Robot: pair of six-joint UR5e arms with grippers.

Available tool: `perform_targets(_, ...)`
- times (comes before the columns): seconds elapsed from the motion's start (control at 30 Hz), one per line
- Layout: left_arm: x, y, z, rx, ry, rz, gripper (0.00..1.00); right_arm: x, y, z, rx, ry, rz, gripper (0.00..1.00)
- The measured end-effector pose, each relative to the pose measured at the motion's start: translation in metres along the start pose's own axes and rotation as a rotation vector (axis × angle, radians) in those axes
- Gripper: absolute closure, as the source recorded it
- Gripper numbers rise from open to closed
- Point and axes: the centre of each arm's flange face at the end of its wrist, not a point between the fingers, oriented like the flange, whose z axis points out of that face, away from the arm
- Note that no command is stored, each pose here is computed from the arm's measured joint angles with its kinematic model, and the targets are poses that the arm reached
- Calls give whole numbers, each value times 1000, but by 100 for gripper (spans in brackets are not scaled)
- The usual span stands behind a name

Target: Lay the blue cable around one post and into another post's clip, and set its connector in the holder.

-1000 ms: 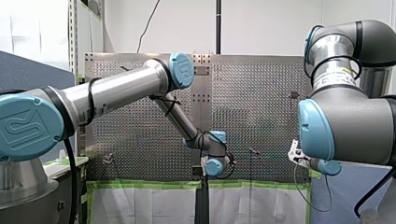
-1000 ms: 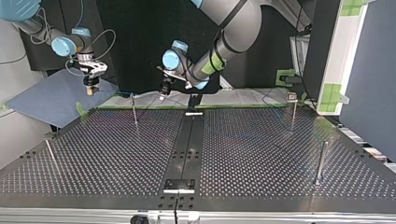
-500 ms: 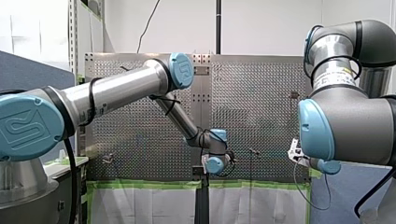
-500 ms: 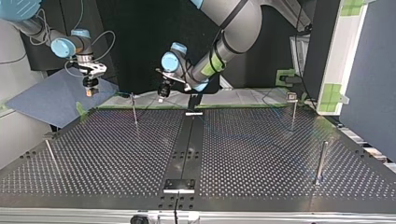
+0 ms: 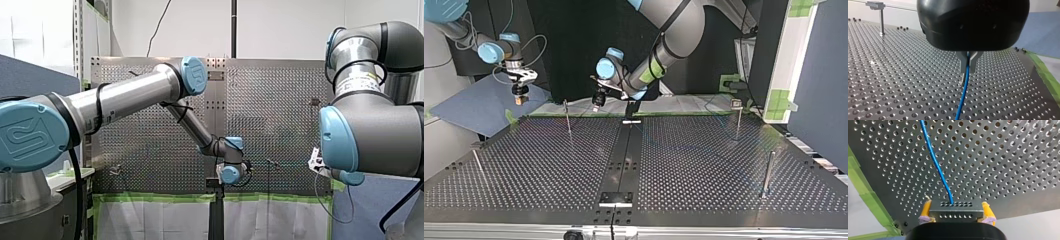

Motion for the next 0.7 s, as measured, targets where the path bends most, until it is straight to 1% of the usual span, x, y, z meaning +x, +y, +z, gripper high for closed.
perform_targets(0.17, 2, 0, 2, 5, 3, 0, 100, 2, 0, 2, 2, 1, 0, 100)
perform_targets(0.33, 12, 0, 5, 4, 26, 8, 100, 2, -1, 2, 3, 2, 0, 100)
perform_targets(0.53, 13, 0, 5, 4, 33, 12, 100, 2, -1, 2, 3, 1, -2, 100)
perform_targets(0.6, 13, 0, 5, 3, 35, 13, 77, 1, -2, 2, 4, 0, -3, 100)
perform_targets(0.63, 13, 0, 5, 1, 37, 14, 77, 1, -2, 2, 4, 0, -4, 100)
perform_targets(0.67, 14, 0, 4, -1, 39, 16, 60, 1, -2, 2, 4, 0, -4, 100)
perform_targets(0.7, 14, 0, 4, -2, 42, 19, 47, 1, -2, 2, 5, 0, -4, 100)
